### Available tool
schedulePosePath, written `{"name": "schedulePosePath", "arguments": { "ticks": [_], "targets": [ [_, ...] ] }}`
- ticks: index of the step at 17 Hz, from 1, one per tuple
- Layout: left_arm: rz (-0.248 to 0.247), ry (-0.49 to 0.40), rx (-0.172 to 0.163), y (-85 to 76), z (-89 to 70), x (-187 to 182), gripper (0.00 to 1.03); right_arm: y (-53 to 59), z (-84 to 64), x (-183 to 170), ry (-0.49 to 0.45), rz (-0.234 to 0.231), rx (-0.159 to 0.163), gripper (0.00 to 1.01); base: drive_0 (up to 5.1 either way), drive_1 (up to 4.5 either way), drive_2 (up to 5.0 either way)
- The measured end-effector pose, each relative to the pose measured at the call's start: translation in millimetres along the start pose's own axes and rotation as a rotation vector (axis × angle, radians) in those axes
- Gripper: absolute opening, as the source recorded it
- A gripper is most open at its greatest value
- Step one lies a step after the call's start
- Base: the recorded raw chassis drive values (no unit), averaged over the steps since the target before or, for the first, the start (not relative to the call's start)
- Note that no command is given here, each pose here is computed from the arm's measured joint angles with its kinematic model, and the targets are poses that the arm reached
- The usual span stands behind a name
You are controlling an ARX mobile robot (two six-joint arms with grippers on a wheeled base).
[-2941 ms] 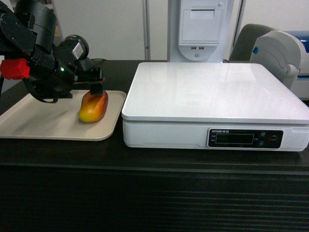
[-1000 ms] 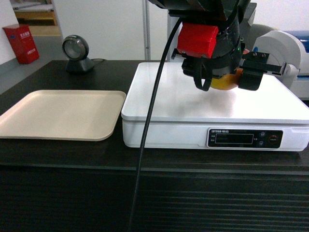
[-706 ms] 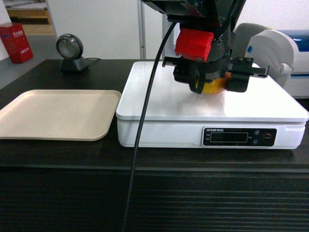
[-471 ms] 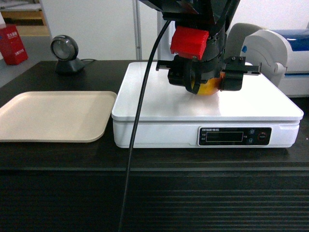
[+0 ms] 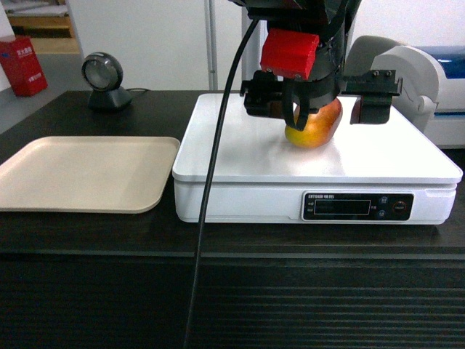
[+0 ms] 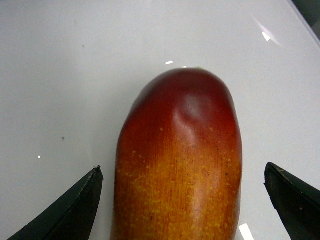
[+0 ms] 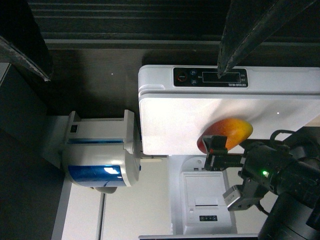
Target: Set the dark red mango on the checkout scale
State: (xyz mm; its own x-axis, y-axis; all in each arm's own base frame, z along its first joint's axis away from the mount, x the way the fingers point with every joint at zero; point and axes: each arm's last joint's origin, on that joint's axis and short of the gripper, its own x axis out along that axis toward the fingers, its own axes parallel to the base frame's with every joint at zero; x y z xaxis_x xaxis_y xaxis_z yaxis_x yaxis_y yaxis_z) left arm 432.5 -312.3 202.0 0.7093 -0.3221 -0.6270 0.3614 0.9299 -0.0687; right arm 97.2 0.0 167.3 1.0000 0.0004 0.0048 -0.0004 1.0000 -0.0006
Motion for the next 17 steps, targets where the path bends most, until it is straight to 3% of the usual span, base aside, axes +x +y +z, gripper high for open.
{"name": "schedulePosePath", "arguments": {
  "ticks": [4,5,6,7,8,9,10,11,13,15,17],
  "targets": [
    [-0.056,-0.270,0.108,-3.1,27.1,-54,0.98,0.0,0.0,0,0.000,0.000,0.000,0.98,0.0,0.00,0.0],
    [-0.094,-0.340,0.133,-2.8,31.4,-71,0.98,0.0,0.0,0,0.000,0.000,0.000,0.98,0.0,0.00,0.0],
    [-0.181,-0.397,0.131,0.6,31.6,-91,0.98,0.0,0.0,0,0.000,0.000,0.000,0.98,0.0,0.00,0.0],
    [-0.291,-0.440,0.073,10.3,27.4,-115,0.98,0.0,0.0,0,0.000,0.000,0.000,0.98,0.0,0.00,0.0],
    [-0.305,-0.506,-0.007,33.7,20.3,-144,0.98,0.0,0.0,0,0.000,0.000,0.000,0.98,0.0,0.00,0.0],
    [-0.276,-0.563,-0.031,51.1,15.0,-162,0.98,0.0,0.0,0,0.000,0.000,0.000,0.98,0.0,0.00,0.0],
    [-0.241,-0.631,-0.075,77.1,4.8,-188,0.98,0.0,0.0,0,0.000,0.000,0.000,0.98,0.0,0.00,0.0],
    [-0.192,-0.696,-0.138,108.2,-14.3,-218,0.98,0.0,0.0,0,0.000,0.000,0.000,0.98,0.0,0.00,0.0],
    [-0.063,-0.706,-0.213,148.7,-60.5,-248,0.98,0.0,0.0,0,0.000,0.000,0.000,0.98,0.0,0.00,0.0],
    [-0.025,-0.690,-0.235,159.4,-75.8,-252,0.98,0.0,0.0,0,0.000,0.000,0.000,0.98,0.0,0.00,0.0],
    [0.106,-0.663,-0.305,188.4,-117.2,-267,0.98,0.0,0.0,0,0.000,0.000,0.000,0.98,0.0,0.00,0.0]
  ]
}}
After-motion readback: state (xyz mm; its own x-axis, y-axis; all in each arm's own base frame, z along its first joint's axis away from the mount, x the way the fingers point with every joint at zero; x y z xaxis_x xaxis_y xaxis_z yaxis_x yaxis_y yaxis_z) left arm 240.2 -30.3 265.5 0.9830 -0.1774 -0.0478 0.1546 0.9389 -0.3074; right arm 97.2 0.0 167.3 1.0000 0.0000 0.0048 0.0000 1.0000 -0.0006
